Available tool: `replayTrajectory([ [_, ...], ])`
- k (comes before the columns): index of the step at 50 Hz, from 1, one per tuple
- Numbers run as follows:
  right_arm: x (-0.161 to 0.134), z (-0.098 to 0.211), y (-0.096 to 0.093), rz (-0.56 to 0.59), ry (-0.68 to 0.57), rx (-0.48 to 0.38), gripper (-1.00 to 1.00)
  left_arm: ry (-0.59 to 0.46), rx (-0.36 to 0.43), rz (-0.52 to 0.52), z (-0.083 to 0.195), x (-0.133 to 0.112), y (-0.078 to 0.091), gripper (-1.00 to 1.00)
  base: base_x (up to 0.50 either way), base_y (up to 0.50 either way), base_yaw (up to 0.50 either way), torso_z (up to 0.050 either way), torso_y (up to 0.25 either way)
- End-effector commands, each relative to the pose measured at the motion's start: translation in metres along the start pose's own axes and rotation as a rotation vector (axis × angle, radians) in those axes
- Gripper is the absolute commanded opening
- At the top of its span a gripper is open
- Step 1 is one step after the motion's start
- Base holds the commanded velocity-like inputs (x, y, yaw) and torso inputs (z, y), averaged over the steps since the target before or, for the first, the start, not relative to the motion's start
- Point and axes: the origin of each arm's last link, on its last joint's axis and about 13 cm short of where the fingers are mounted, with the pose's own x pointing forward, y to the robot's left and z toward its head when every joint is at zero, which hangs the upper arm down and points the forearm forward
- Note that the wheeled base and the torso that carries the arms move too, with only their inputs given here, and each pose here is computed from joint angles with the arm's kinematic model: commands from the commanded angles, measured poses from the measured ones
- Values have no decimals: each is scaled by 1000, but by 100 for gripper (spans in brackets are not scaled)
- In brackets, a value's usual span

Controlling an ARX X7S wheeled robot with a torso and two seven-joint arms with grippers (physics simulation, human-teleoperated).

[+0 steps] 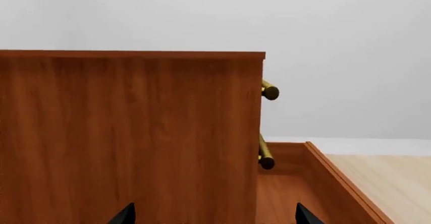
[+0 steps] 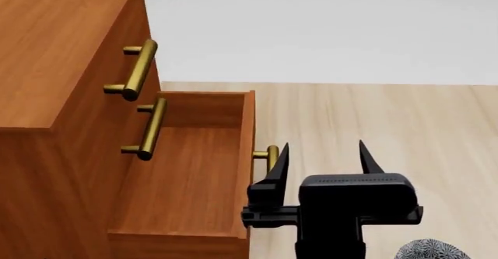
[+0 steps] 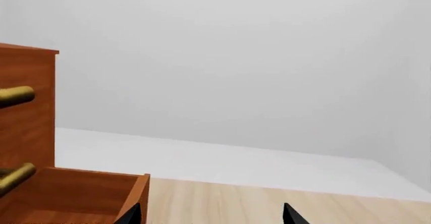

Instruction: Put the bowl in the bottom drawer of the cabinet.

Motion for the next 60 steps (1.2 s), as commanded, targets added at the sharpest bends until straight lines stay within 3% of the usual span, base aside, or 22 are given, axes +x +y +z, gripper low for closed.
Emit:
replayTrajectory([
  [1,0,-1,1,0,-4,-22,100,4,-3,2,-1,-1,0,100,500,199,0,0,0],
  [6,-1,-1,1,-2,-9,-10,100,6,-1,3,-1,-1,0,100,475,302,0,0,0],
  [7,-1,-1,1,1,-11,33,100,8,2,4,-1,-1,0,100,0,0,0,0,0],
  [16,-2,-2,1,-14,-8,-28,100,12,3,3,-2,0,0,100,0,56,0,0,0],
  [19,-2,-1,1,-8,-11,11,100,11,2,6,-1,0,0,100,1,500,0,0,0],
  [41,2,1,-2,-27,2,-11,100,19,38,33,-1,2,1,100,0,26,0,0,0],
  [46,2,3,-4,-20,13,-4,100,15,16,14,-2,1,1,100,0,0,0,0,0],
  [50,-1,5,-8,-19,23,-41,100,23,29,12,-3,2,1,100,0,0,0,0,0],
  [60,0,26,-33,1,111,-16,100,29,33,17,-4,2,1,100,0,0,0,0,0],
])
